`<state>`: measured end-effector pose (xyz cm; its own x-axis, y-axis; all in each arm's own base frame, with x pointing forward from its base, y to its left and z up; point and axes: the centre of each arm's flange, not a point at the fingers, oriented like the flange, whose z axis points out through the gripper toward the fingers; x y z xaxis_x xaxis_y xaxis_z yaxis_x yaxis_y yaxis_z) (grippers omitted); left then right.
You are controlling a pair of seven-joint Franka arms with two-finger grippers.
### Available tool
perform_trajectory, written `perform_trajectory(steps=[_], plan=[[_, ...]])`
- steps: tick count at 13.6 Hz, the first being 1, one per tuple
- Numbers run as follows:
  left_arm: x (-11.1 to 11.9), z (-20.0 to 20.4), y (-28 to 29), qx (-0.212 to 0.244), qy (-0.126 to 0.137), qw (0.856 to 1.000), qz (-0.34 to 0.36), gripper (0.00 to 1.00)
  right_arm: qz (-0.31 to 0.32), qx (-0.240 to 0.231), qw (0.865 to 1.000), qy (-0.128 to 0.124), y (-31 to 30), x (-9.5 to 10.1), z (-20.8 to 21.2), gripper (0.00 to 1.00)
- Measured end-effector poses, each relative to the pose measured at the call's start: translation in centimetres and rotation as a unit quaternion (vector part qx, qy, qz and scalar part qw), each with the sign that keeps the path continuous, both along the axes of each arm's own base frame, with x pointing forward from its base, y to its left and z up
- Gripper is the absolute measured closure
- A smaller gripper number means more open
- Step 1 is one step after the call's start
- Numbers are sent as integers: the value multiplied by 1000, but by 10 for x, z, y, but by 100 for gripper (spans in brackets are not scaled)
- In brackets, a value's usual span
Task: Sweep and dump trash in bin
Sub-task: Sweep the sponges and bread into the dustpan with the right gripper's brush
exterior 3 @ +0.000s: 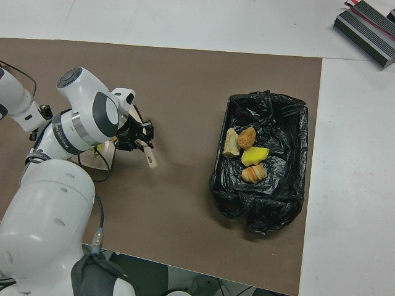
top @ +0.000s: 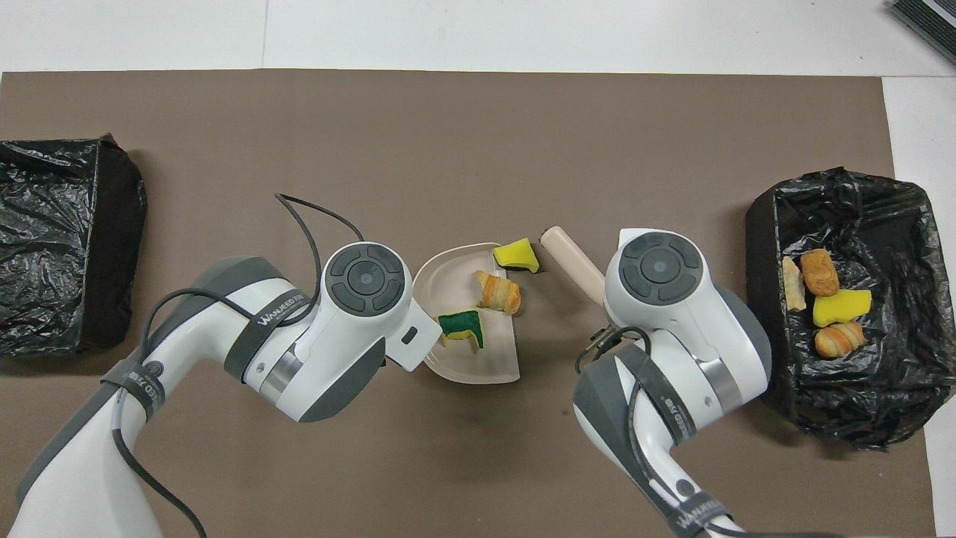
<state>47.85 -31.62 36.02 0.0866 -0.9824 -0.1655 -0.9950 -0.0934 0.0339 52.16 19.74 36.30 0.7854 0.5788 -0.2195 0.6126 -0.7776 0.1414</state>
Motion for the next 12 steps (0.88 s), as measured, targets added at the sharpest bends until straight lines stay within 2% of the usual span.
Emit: perform_trajectory(steps=[2,4,7,10,12], plan=[[0,0,0,1,-3,1000,18,68,2,1,1000,-2,-1,14,-19,74],[0,0,0,2,-3,1000,21,68,-6,16,1000,10,9,12,-32,74],[0,-1,0,2,-3,1000,22,68,-49,73,995,36,49,-6,-32,74],[-1,-1,0,2,-2,1000,22,68,-86,95,991,45,89,-27,-29,74],[-2,-1,-1,3,-2,1000,22,68,-95,98,990,43,92,-30,-21,74]])
